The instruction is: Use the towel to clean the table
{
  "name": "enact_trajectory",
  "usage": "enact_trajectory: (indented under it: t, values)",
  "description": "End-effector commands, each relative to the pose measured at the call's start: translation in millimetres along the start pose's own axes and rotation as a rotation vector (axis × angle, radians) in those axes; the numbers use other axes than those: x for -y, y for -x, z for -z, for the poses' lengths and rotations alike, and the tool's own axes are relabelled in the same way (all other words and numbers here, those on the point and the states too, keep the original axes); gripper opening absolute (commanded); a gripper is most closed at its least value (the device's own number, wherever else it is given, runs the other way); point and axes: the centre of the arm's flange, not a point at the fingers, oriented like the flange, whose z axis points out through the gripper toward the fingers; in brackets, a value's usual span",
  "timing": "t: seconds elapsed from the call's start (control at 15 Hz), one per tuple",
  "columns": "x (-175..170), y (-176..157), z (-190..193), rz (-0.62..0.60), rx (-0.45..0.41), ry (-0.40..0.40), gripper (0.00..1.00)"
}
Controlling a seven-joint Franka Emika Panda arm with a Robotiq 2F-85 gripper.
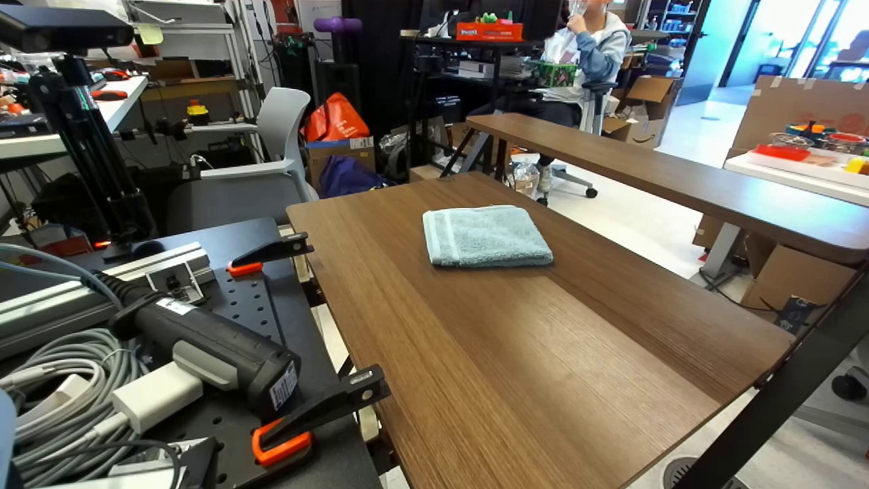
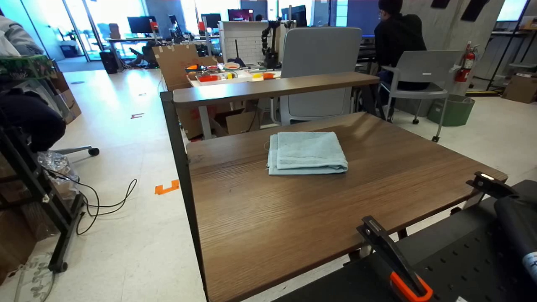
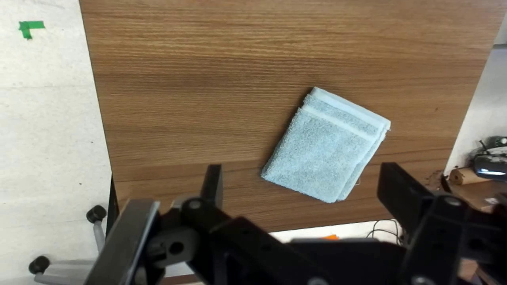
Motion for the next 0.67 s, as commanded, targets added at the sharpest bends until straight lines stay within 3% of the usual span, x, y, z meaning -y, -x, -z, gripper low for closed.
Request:
enact_trajectory:
  t: [0.0,0.33,0.4,0.47,0.6]
  values:
    - [-9,-38,-85,-0.110,0.006,0.044,1.00]
    - [0,-60,-214,-0.215,0.184,0.095,1.00]
    - [2,-26,-175,-0.194,0.151,0.075,1.00]
    - [5,-28,-195,-0.193,0.179,0.076,1.00]
    - [5,-28,-199,-0.192,0.183,0.075,1.00]
